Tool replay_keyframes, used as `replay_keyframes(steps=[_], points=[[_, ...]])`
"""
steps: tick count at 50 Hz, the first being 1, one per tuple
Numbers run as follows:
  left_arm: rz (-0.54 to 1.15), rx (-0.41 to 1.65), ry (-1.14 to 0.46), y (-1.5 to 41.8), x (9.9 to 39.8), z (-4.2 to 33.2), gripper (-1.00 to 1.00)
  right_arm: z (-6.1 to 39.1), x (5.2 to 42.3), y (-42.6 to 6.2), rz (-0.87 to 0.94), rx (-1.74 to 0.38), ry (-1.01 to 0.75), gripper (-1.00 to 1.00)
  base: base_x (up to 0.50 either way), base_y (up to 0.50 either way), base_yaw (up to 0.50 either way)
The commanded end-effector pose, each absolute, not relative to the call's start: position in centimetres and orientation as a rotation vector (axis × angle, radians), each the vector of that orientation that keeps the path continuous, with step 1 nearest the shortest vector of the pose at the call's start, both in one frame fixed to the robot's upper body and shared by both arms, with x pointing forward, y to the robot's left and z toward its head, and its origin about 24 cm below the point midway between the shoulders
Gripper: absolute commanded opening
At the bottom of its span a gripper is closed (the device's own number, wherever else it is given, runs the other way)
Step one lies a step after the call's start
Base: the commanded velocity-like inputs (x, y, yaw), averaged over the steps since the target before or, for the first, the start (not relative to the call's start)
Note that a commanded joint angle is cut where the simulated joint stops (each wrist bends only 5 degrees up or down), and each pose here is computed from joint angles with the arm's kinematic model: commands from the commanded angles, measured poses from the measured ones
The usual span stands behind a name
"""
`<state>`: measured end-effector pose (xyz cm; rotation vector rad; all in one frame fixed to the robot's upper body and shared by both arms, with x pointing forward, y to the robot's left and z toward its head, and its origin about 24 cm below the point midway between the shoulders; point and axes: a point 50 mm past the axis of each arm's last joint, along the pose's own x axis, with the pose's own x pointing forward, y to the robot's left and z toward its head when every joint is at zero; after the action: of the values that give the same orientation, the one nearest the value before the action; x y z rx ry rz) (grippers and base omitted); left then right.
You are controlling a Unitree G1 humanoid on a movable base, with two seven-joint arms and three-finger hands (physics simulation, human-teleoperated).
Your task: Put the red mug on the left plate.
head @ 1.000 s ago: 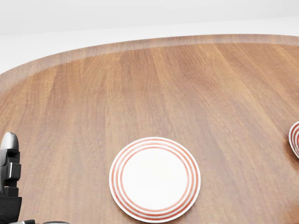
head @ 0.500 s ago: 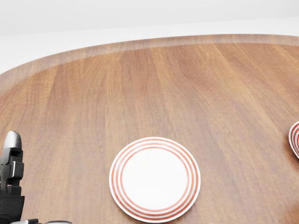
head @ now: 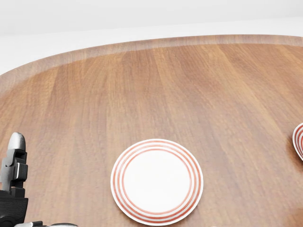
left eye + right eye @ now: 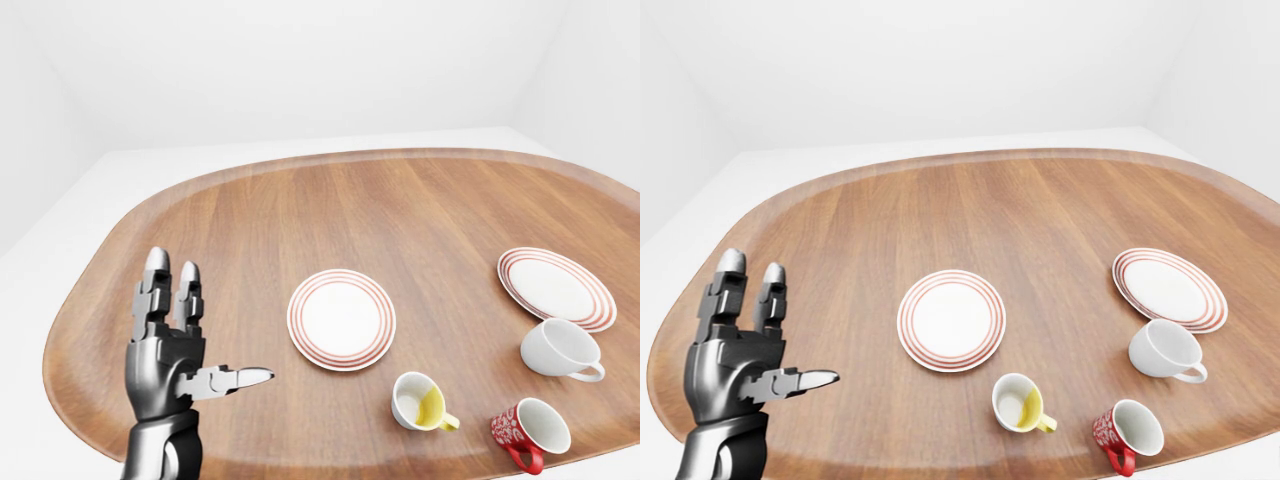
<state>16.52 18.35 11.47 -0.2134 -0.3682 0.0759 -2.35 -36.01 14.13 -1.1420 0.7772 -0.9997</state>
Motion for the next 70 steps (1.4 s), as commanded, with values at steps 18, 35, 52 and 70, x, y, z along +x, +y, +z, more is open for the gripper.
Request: replay_keyframes(steps=[18, 35, 52, 70], points=[[0.074, -0.213, -0.361, 18.3, 16.6, 11.3, 1.00, 12.4, 5.6, -33.2, -0.621, -1.081, 0.549, 1.00, 0.00, 0.00, 0.00], [0.072, -0.209, -0.361, 18.2, 16.6, 11.4, 1.00, 11.2, 5.3, -35.3, -0.653, -1.062, 0.595, 1.00, 0.00, 0.00, 0.00], [0.069, -0.200, -0.361, 18.0, 16.6, 11.4, 1.00, 8.3, 8.1, -37.0, -0.514, -0.931, 0.643, 1.00, 0.00, 0.00, 0.00], [0.069, -0.201, -0.362, 18.1, 16.8, 11.4, 1.00, 9.5, 10.8, -34.4, -0.359, -0.969, 0.621, 1.00, 0.00, 0.00, 0.00]])
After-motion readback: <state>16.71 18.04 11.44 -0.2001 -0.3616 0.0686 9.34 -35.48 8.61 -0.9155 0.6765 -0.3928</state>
